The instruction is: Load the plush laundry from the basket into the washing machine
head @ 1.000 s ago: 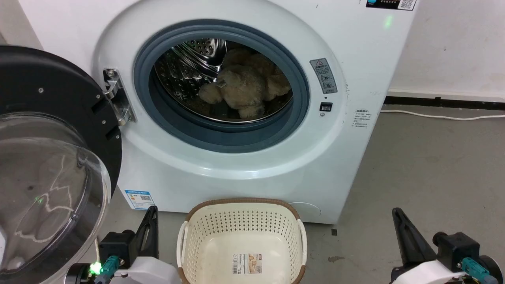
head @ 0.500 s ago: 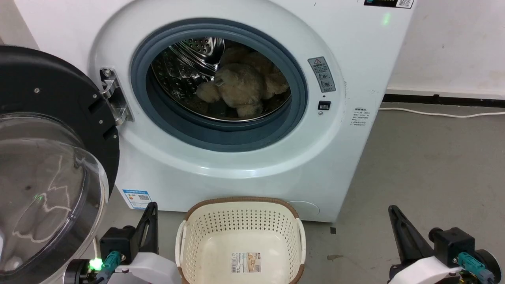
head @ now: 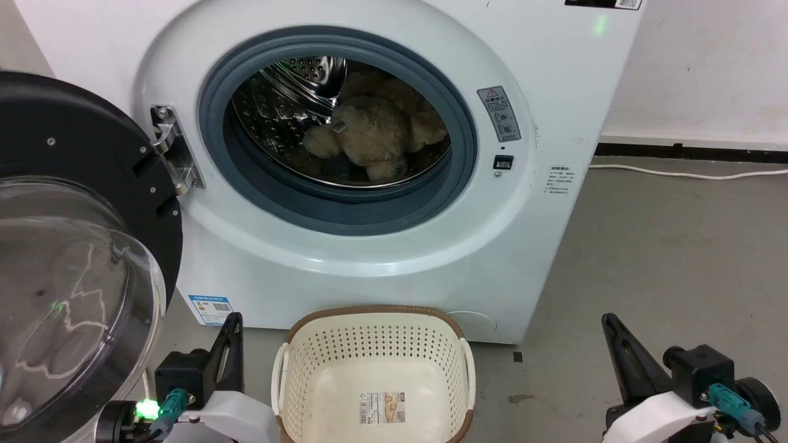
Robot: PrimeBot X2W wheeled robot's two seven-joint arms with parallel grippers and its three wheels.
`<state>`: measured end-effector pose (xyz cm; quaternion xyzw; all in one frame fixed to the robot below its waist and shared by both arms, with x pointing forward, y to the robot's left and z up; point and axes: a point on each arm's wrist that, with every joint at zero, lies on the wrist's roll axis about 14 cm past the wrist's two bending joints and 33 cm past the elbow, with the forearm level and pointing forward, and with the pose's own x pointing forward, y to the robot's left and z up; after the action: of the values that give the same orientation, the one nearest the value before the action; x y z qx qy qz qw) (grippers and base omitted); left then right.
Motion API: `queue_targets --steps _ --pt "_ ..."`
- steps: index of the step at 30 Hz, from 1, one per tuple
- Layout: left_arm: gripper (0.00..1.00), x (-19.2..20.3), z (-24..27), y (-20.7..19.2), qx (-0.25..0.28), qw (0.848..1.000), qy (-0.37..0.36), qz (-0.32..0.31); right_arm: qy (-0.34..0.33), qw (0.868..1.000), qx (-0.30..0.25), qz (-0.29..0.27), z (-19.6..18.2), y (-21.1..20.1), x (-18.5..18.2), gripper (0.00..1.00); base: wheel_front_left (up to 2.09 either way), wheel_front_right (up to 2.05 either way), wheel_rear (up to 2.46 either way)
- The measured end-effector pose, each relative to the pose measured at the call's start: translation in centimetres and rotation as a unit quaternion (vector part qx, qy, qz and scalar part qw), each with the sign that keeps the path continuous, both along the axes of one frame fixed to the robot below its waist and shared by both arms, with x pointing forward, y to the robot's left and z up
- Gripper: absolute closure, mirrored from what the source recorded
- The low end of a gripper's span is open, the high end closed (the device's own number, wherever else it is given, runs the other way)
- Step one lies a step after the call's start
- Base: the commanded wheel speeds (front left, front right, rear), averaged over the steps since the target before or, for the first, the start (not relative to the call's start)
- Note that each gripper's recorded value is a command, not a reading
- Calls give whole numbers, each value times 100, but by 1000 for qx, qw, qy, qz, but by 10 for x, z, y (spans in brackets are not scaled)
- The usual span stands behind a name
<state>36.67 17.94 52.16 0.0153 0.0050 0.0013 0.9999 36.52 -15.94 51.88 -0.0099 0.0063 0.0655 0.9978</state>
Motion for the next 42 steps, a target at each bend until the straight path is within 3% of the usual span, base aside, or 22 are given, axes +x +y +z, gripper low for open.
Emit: queue_targets --steps 42 --pt "100 3 0 -1 9 1000 5 1 2 1000 -11 -1 3 -1 4 100 0 0 0"
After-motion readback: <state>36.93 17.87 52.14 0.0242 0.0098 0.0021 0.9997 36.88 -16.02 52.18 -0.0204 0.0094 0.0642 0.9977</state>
